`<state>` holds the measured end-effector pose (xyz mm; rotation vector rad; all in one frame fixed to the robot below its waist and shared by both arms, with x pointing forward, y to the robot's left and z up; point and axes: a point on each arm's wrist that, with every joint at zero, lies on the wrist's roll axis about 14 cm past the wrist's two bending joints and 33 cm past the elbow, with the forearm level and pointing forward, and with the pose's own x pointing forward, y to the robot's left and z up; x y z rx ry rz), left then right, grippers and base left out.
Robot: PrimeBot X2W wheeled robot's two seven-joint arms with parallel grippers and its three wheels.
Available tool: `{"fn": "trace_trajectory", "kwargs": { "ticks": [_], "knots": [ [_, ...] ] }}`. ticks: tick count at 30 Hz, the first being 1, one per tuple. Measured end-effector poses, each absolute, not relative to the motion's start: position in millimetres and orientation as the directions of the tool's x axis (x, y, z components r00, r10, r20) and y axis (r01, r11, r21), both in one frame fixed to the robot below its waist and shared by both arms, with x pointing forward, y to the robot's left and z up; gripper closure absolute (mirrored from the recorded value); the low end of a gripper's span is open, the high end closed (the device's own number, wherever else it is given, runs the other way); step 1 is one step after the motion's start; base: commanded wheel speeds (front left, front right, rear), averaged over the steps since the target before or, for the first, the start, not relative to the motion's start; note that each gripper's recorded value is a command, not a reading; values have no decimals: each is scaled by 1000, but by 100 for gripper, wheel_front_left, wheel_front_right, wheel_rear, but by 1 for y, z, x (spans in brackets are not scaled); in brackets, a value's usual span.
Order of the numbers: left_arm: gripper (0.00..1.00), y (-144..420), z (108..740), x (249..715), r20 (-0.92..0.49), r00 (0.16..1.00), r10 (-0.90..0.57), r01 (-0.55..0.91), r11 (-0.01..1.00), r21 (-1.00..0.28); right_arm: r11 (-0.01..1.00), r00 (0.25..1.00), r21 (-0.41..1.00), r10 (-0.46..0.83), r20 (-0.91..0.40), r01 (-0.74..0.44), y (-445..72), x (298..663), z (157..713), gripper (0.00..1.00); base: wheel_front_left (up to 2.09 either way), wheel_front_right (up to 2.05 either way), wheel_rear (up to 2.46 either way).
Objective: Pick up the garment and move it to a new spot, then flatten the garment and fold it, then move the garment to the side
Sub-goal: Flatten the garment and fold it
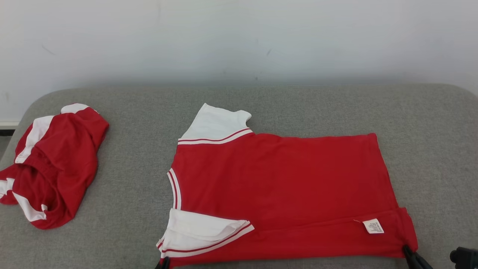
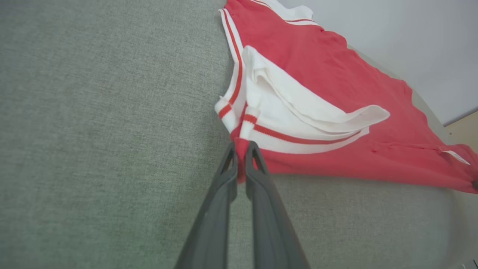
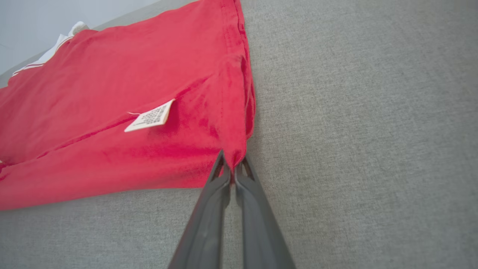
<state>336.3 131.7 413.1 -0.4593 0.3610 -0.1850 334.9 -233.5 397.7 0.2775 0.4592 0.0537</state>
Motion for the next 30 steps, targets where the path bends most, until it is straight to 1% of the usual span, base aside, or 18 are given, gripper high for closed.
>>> {"fn": "trace_trajectory", "kwargs": {
  "ticks": [2, 3, 4, 5, 8, 11, 12, 13, 15, 19, 22, 25, 26, 30],
  "knots": [
    [100, 133, 410, 331, -311, 917, -249, 84, 884, -460, 958, 890, 285, 115, -441, 18, -231, 329, 395, 100, 0, 0, 0],
    [90, 134, 410, 330, -310, 919, -246, 83, 886, -456, 959, 888, 284, 114, -446, 20, -231, 327, 394, 89, 0, 0, 0],
    [30, 134, 412, 330, -304, 921, -243, 85, 888, -453, 960, 888, 280, 114, -445, 17, -230, 325, 394, 25, 0, 0, 0],
    [0, 135, 413, 331, -299, 925, -235, 80, 889, -451, 961, 890, 277, 114, -440, 13, -229, 325, 395, 0, 0, 0, 0],
    [0, 139, 418, 333, -276, 936, -217, 77, 894, -441, 963, 903, 268, 116, -414, -1, -227, 327, 404, 0, 0, 0, 0],
    [0, 146, 428, 339, -239, 953, -185, 67, 901, -428, 965, 931, 261, 107, -349, -13, -228, 334, 421, 0, 0, 0, 0],
    [0, 150, 433, 343, -221, 961, -165, 57, 903, -425, 967, 942, 254, 102, -320, -18, -228, 337, 428, 0, 0, 0, 0],
    [0, 157, 449, 352, -168, 977, -132, 49, 905, -422, 969, 965, 244, 96, -246, -34, -227, 344, 445, 0, 0, 0, 0],
    [0, 166, 468, 359, -101, 990, -94, 45, 911, -410, 967, 981, 249, 91, -170, -47, -223, 351, 461, 0, 0, 0, 0],
    [0, 182, 496, 365, 0, 999, -48, 46, 943, -330, 969, 995, 237, 85, -43, -72, -215, 359, 487, 0, 0, 0, 0],
    [0, 191, 511, 366, 54, 998, -9, 25, 951, -309, 970, 996, 227, 82, 29, -86, -209, 363, 502, 0, 0, 0, 0],
    [0, 197, 521, 366, 93, 996, -4, 26, 972, -233, 972, 994, 212, 85, 74, -99, -203, 365, 511, 0, 0, 0, 0],
    [0, 197, 521, 366, 93, 996, -4, 26, 972, -233, 972, 994, 212, 85, 74, -99, -203, 365, 511, 0, 0, 0, 0],
    [0, 206, 524, 363, 107, 994, 3, 14, 987, -160, 972, 992, 209, 90, 89, -107, -198, 365, 513, 0, 0, 0, 0]
  ]
}}
